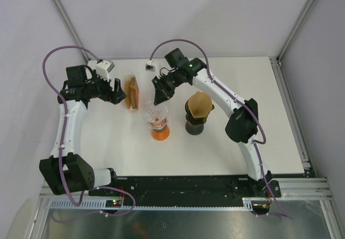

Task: Place the coffee filter in the dripper

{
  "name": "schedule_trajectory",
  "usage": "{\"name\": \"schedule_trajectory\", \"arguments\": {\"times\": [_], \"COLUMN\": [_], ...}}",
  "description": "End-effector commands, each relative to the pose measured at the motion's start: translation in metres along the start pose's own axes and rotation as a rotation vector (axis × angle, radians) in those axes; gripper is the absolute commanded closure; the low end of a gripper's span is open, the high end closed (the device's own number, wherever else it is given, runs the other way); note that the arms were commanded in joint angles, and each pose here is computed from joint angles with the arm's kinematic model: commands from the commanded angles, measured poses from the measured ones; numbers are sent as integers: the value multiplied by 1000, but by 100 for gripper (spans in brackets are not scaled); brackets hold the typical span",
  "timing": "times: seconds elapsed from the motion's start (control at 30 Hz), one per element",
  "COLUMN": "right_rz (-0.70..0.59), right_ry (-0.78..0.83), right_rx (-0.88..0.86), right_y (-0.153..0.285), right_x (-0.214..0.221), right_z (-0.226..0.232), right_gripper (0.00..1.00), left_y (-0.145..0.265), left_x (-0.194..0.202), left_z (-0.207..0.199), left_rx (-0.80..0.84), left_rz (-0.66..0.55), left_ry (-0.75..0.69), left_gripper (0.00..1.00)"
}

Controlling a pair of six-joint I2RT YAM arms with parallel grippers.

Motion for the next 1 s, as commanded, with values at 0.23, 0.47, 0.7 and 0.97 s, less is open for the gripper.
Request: {"name": "schedule_trajectory", "arguments": {"times": [0.23,0.47,0.7,0.97], "right_rz": [-14,-25,-36,-120], "right_ry": [-17,-34,-34,30], "right_rx": [-38,-38,-19,5], "right_y": [0,-1,6,25], "right_x": [2,2,-1,-27], "right_z": [-2,-8,-7,10], "right_gripper": [100,92,63,40], "left_y": [0,-1,-1,-10], "left_x": [-2,-1,-2,6], "left_z": [-2,-1,-1,11], "left_rx": [24,25,27,-17], "left_rz": [-23,-20,-21,17], "left_ry": [1,2,-1,30], "left_gripper": [11,11,11,14]}}
Point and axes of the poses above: each gripper's point midway between its finger pads, its own y axis back along the fingers, its own z axis along the line the jaws close on, x = y × z, the point moved 4 cm from there along y, back along the fingers
